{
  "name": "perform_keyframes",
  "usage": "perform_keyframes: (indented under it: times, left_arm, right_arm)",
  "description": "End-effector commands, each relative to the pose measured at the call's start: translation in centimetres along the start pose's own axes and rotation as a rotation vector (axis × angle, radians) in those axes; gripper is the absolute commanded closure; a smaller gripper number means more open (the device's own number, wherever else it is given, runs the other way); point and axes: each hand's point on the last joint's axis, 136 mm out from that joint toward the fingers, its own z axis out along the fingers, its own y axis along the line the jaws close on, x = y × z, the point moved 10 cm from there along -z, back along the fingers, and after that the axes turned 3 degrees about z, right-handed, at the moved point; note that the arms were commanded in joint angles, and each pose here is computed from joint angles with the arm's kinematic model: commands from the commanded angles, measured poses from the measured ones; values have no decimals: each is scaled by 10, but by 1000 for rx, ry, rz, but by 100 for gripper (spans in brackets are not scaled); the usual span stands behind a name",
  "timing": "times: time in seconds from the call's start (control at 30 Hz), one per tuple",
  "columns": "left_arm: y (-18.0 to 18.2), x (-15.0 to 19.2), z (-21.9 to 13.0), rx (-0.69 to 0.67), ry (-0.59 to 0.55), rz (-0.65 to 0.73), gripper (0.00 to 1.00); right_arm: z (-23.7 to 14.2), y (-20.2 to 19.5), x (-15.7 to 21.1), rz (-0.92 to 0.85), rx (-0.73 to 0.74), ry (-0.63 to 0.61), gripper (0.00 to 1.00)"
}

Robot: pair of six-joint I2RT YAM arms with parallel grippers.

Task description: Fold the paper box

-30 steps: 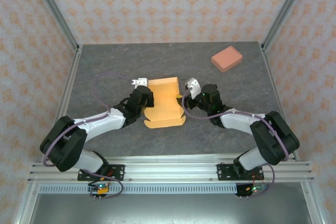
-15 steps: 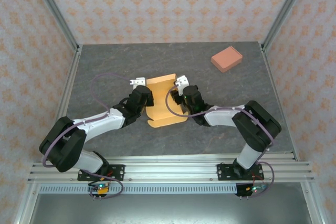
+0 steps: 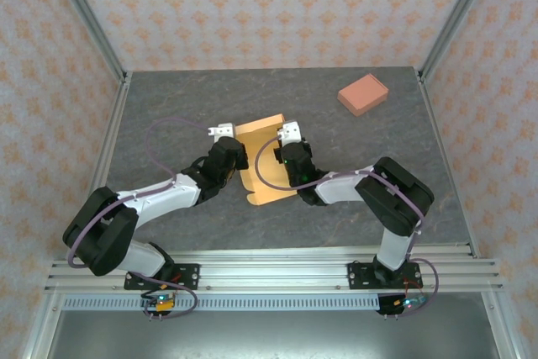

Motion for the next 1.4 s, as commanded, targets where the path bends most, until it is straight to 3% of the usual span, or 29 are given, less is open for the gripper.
perform_keyframes:
  times: [0.0,0.07,0.17,0.27,0.43,0.57,0.67,0.83,0.97,1.23,1.37]
  left_arm:
    - [0,-6,-1,-34,-9,-54,100]
    - [1,-7,-1,-60,-5,-63,100]
    - [2,-8,3,-109,11,-73,100]
    - [1,-8,7,-111,16,-96,100]
    - [7,-6,10,-179,22,-203,100]
    - [16,-2,8,-279,13,-383,100]
    - [14,-1,9,-229,20,-505,100]
    - [16,-3,8,-161,26,-707,100]
    - [15,-10,6,-139,15,-755,100]
    - [13,-6,9,-91,36,-850,100]
    - [12,0,12,-63,48,-894,100]
  right_arm:
    - [-14,-15,-19,79,-17,-50,59]
    - [-28,-15,-27,86,-161,-49,45]
    - [-50,-27,-37,154,-290,-54,40]
    - [-66,-43,-43,214,-328,-38,36]
    - [-88,-67,-50,368,-310,28,35]
    - [-102,-78,-49,640,-264,111,35]
    - [-104,-76,-44,745,-291,170,35]
    - [-102,-66,-33,704,-378,252,34]
    - [-105,-52,-40,695,-567,269,33]
    - [-83,-35,-48,762,-602,315,34]
    - [-66,-19,-48,795,-607,360,44]
